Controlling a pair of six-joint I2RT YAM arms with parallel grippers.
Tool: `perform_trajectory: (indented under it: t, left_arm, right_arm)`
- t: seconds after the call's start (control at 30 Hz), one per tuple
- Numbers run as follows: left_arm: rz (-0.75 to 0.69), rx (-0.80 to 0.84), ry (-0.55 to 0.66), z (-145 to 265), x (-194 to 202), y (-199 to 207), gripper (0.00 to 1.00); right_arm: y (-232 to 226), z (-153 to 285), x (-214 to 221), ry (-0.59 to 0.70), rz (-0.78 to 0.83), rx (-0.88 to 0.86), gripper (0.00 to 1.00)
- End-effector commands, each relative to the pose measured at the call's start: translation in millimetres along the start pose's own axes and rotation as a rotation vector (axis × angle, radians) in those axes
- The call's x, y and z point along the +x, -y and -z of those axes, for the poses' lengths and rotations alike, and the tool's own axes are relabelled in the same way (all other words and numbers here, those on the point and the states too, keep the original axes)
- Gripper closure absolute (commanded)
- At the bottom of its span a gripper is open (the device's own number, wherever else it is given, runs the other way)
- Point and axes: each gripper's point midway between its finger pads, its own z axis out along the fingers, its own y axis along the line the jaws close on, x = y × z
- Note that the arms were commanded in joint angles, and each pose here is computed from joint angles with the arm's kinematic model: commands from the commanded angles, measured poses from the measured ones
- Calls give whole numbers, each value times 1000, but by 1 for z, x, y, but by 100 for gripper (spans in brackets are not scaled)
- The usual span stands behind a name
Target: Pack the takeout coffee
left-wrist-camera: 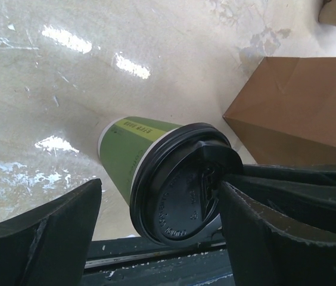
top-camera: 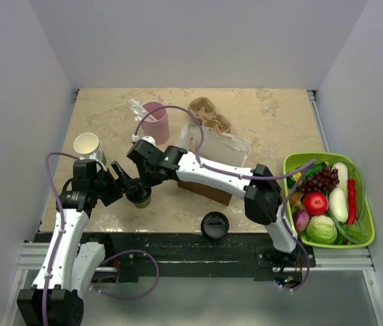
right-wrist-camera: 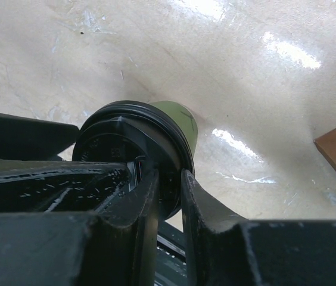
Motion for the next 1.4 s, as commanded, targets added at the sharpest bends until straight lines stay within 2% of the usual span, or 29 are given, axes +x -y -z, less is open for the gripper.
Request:
perform_trajectory:
  t: [0.0, 0.07, 0.23, 0.37, 0.43, 0.57, 0.67, 0.9, 1.0, 1.17, 1.27, 1.37]
  left_arm:
    - [-21, 52, -5, -3, 0, 7, 18]
    - [-18, 53, -7, -3, 1, 7, 18]
    - [-31, 60, -7, -2, -1, 9, 18]
    - [-44, 71, 12, 5, -6, 15, 16]
    - [-58, 76, 38, 13, -13, 21, 11]
    - [-87, 53, 107, 32, -32, 30, 2]
    - [-155, 22, 184, 53, -56, 39, 0]
    - [-238, -7, 423, 133, -120, 81, 0]
    - [-251, 0, 455, 148, -130, 92, 0]
    - [-307, 170, 406, 148, -128, 129, 0]
    - [-370, 298, 338, 139, -129, 157, 0]
    - [-385, 341, 307, 128, -136, 171, 0]
  right_arm:
    - [9, -12, 13, -36, -19, 31, 81]
    - [10, -14, 16, -47, -19, 34, 83]
    - [7, -12, 14, -26, -16, 16, 100]
    - [5, 11, -8, 63, 10, 11, 100]
    - [6, 17, -16, 101, 5, 14, 100]
    - [2, 40, -33, 170, -9, -15, 100]
    - [-5, 64, -51, 218, 1, -44, 100]
    - [-13, 149, -93, 372, 9, -122, 100]
    - [-13, 198, -113, 460, -3, -157, 100]
    - [13, 289, -142, 625, -58, -157, 100]
    - [49, 322, -146, 677, -106, -113, 100]
    - [95, 336, -149, 687, -171, -21, 100]
